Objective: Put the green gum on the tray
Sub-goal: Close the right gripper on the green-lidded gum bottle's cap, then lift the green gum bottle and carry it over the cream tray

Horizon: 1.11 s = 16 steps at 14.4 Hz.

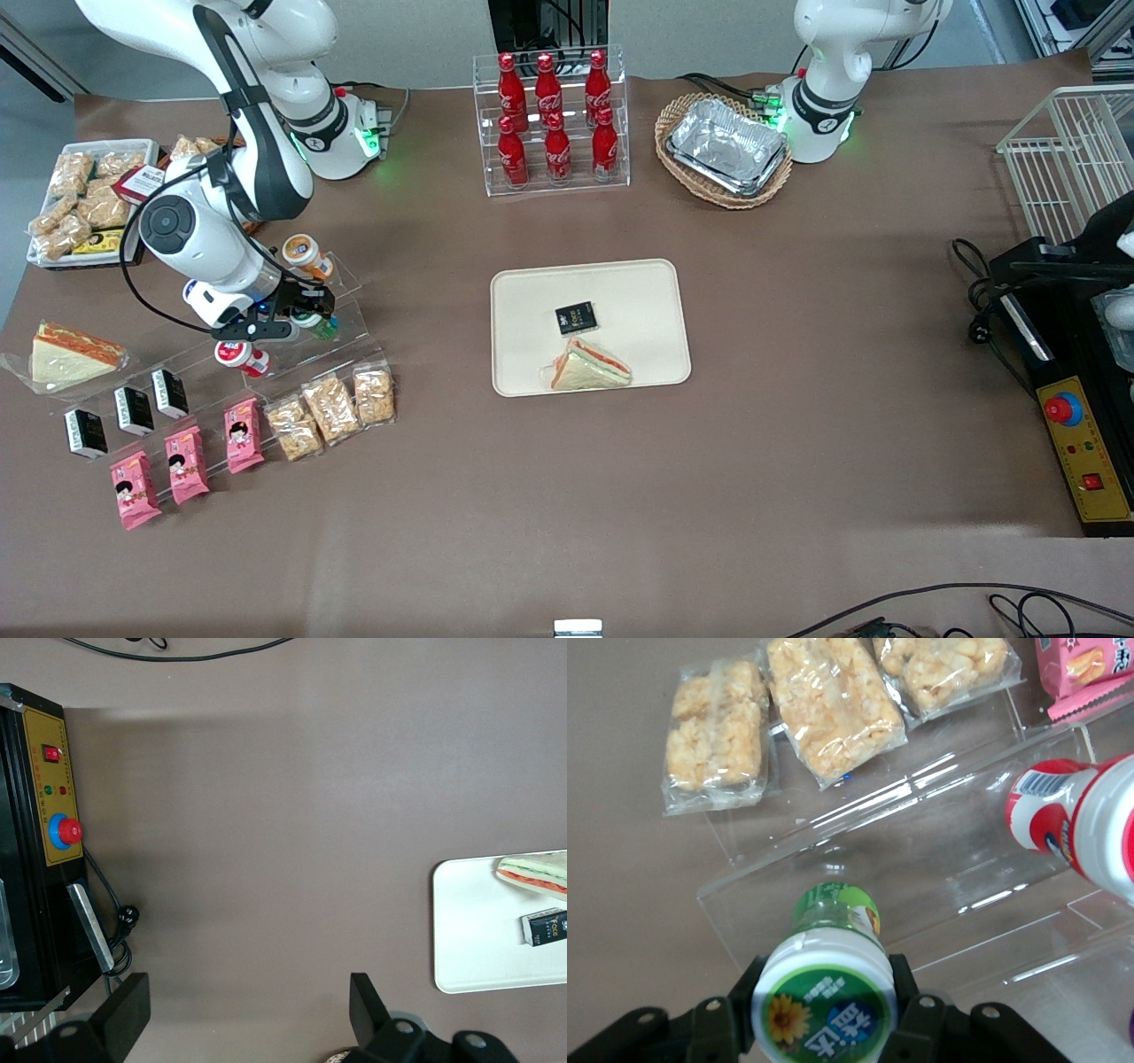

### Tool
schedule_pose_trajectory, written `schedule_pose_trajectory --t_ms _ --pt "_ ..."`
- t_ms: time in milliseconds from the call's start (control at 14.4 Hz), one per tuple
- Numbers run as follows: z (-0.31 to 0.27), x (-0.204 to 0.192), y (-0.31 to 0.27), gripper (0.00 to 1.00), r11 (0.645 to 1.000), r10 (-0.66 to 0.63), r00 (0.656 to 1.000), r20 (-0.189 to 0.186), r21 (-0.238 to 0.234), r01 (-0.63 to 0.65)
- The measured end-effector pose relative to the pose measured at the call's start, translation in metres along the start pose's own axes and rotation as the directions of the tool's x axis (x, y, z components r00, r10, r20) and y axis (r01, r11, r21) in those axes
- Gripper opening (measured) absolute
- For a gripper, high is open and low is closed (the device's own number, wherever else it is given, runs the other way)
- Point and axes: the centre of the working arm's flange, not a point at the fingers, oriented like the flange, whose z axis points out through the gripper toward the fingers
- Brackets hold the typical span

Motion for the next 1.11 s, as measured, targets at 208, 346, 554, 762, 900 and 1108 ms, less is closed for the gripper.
schedule_pose_trajectory --t_ms 208,346,554,762,900,1108 --pt "-0.024 0.004 -0.001 0.59 0.999 -0.033 0.999 -0.033 0.004 0.033" --pt "-0.063 0.010 -0.004 0.59 0.999 -0.041 0.999 -0.010 0.006 0.041" --pt "-0.151 0.018 -0.010 0.59 0.999 -0.051 0.998 0.044 0.008 0.051" --pt "-0.220 0.017 -0.025 0.59 0.998 -0.064 0.997 0.053 0.012 0.063" --pt "-0.246 0.011 -0.056 0.59 0.999 -0.049 0.997 0.056 0.009 0.049" --pt "-0.273 -0.007 -0.130 0.59 1.000 0.013 0.998 0.054 0.021 -0.014"
